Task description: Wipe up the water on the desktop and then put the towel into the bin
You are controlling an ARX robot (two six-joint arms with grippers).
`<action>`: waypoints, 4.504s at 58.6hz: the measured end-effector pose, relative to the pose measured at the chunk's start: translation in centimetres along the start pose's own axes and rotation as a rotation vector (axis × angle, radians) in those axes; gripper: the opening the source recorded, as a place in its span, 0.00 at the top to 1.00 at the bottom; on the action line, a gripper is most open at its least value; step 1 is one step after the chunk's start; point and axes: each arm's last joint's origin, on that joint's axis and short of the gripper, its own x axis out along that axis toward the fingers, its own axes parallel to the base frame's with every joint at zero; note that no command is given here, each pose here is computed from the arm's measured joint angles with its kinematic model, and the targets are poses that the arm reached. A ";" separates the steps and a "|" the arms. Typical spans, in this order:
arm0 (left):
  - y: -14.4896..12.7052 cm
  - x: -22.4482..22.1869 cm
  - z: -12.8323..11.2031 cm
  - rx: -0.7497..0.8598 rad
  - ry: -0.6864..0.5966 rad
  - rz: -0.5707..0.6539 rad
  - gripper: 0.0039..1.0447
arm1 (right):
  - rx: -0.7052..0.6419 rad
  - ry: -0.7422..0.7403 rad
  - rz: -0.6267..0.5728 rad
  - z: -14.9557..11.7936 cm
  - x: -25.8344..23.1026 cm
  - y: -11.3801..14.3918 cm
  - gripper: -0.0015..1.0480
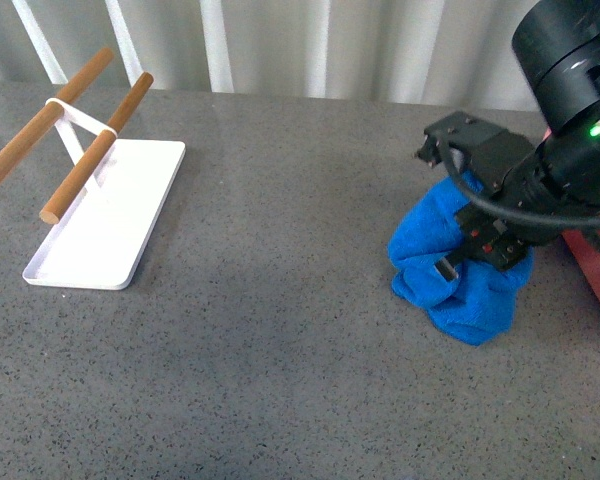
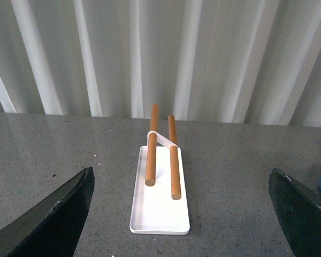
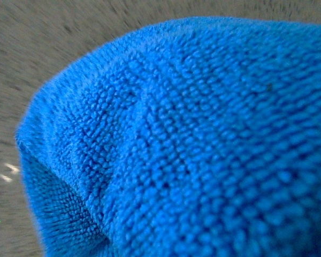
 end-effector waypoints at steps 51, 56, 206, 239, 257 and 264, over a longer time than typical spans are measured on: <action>0.0 0.0 0.0 0.001 0.000 0.000 0.06 | -0.333 0.187 -0.041 -2.1 -0.5 3.4 0.95; 0.0 0.0 0.0 0.001 0.000 0.000 0.06 | -0.326 0.169 -0.061 -2.1 -0.7 2.1 0.95; 0.0 0.0 0.0 0.001 -0.001 0.000 0.06 | -0.158 0.113 -0.666 -3.8 -18.7 -11.6 0.07; 0.0 0.0 0.0 0.002 -0.001 0.000 0.06 | 0.382 -1.056 -0.498 -7.8 -18.5 -6.5 0.54; 0.0 0.0 0.0 0.001 -0.001 0.000 0.06 | 0.489 -1.080 -0.445 -12.5 -18.0 -1.7 0.97; 0.0 0.0 0.0 0.001 -0.001 0.000 0.06 | 0.482 -1.091 -0.435 -13.6 -18.1 0.6 0.97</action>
